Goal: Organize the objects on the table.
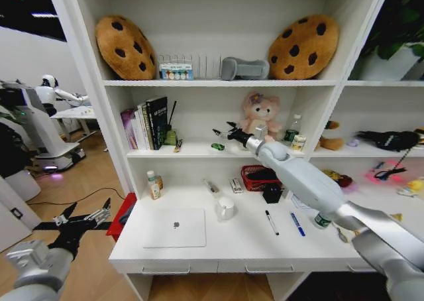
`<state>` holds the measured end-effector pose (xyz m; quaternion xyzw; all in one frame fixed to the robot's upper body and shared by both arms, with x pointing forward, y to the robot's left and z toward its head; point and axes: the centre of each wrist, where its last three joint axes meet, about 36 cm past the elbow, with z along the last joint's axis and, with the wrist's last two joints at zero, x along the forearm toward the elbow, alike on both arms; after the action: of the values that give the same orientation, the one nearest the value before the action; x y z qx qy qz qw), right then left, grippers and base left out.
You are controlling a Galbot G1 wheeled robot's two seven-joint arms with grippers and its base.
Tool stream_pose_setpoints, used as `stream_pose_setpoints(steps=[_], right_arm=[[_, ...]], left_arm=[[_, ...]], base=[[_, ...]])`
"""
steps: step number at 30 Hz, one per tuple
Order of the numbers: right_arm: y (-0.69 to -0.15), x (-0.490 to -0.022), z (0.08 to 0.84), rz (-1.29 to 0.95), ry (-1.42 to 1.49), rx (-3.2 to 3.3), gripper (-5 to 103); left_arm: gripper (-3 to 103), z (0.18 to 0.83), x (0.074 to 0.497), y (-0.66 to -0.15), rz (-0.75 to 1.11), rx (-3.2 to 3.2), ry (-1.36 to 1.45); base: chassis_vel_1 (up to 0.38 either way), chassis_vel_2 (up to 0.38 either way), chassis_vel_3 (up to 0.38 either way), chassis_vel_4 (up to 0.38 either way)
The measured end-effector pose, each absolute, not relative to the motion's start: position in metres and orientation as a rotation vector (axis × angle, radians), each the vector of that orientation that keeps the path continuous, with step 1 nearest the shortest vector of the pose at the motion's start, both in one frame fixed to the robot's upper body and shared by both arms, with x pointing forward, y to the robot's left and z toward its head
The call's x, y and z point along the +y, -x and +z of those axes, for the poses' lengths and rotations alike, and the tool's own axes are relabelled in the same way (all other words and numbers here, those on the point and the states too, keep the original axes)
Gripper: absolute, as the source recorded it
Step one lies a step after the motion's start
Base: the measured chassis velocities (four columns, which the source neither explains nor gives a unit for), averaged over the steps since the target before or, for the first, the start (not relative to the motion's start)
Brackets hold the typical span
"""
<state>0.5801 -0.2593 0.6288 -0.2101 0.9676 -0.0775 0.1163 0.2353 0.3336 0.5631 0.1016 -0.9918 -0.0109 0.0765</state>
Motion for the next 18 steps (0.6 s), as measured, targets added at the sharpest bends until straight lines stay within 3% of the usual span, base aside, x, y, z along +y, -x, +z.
stream_pose_setpoints(steps=[2,9,11,18], right_arm=[[-0.526,-0.273,0.624,-0.218,0.445,2.875,100],[-0.442,-0.342,0.614,-0.352,0.210,2.855,100],[-0.391,-0.371,0.595,-0.383,0.114,2.844,100],[-0.320,-0.395,0.536,-0.362,-0.081,2.934,100]], left_arm=[[100,0.563,0.334,-0.235,-0.033,-2.973,-0.305],[100,0.563,0.334,-0.235,-0.033,-2.973,-0.305],[100,0.563,0.334,-0.235,-0.033,-2.973,-0.305],[100,0.563,0.334,-0.235,-0.033,-2.973,-0.305]], base=[[0.000,0.000,0.000,0.000],[0.000,0.000,0.000,0.000],[0.000,0.000,0.000,0.000],[0.000,0.000,0.000,0.000]])
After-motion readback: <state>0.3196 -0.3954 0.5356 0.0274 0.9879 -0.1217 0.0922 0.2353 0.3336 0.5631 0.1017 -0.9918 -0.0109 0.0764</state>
